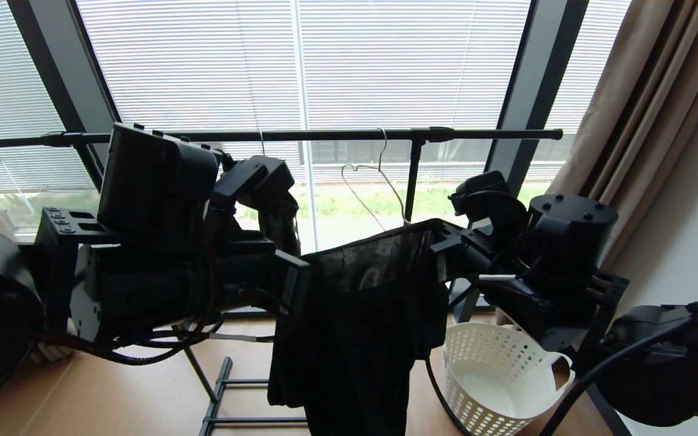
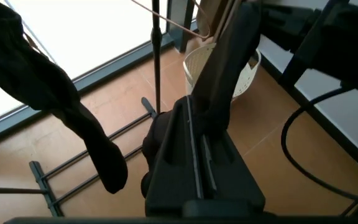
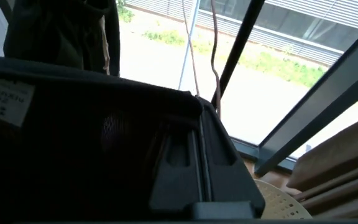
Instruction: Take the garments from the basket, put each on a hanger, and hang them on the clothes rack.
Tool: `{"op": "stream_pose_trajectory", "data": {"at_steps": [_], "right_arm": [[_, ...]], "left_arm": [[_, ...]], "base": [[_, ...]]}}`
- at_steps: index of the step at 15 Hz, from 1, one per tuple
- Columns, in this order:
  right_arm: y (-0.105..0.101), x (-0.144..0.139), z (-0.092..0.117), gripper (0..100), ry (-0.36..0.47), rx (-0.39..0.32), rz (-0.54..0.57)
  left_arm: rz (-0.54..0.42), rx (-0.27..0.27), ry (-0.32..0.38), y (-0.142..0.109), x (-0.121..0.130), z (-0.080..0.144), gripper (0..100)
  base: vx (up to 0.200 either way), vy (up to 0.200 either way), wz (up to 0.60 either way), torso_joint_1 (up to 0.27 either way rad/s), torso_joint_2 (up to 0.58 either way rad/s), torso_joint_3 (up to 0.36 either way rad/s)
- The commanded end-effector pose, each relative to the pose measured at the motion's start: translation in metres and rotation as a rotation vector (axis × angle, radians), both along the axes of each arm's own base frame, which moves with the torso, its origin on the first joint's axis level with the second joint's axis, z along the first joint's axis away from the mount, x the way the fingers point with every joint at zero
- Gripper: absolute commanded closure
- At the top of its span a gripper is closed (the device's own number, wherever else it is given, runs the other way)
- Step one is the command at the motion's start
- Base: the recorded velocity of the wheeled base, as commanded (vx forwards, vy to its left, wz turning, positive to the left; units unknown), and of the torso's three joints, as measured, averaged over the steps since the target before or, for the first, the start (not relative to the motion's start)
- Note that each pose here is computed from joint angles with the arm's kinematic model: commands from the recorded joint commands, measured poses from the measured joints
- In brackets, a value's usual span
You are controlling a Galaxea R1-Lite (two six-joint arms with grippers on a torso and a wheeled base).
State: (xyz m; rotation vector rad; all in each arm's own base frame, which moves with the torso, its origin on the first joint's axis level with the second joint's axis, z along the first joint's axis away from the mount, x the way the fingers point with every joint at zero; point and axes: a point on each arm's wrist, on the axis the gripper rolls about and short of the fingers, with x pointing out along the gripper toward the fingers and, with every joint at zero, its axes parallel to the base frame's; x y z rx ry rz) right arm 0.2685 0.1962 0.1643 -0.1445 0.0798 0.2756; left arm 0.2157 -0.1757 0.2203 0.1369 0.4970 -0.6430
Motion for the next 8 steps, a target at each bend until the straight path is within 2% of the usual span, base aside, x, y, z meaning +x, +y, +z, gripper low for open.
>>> {"op": "stream_pose_trajectory", "data": {"at_steps": [1,2,3,4,6,8], "right_arm": [[-0.013,-0.012,0.024,100,-0.064,0.017,-0.008],[-0.013,-0.032,0.028,100,-0.075,-0.003,0.023],[-0.009,-0.039,0.029,100,-0.081,-0.01,0.042],[-0.007,-0.047,0.032,100,-0.092,-0.014,0.044],[-0.011,-0.051,0.036,100,-0.101,-0.01,0.014],[-0.022,-0.06,0.043,100,-0.116,0.0,-0.02]], "left_arm": [[-0.006,0.033,0.047,0.016,-0.011,-0.017,100],[-0.01,0.052,0.072,0.02,-0.018,-0.027,100],[-0.015,0.055,0.077,0.021,-0.02,-0.029,100],[-0.031,0.046,0.076,0.023,-0.026,-0.035,0],[-0.093,-0.006,0.055,0.025,-0.034,-0.041,0],[-0.111,-0.018,0.046,0.032,-0.045,-0.042,0]], "base": [[0.0,0.0,0.0,0.0,0.0,0.0],[0.0,0.0,0.0,0.0,0.0,0.0],[0.0,0.0,0.0,0.0,0.0,0.0],[0.0,0.0,0.0,0.0,0.0,0.0],[0.0,0.0,0.0,0.0,0.0,0.0],[0.0,0.0,0.0,0.0,0.0,0.0]]}}
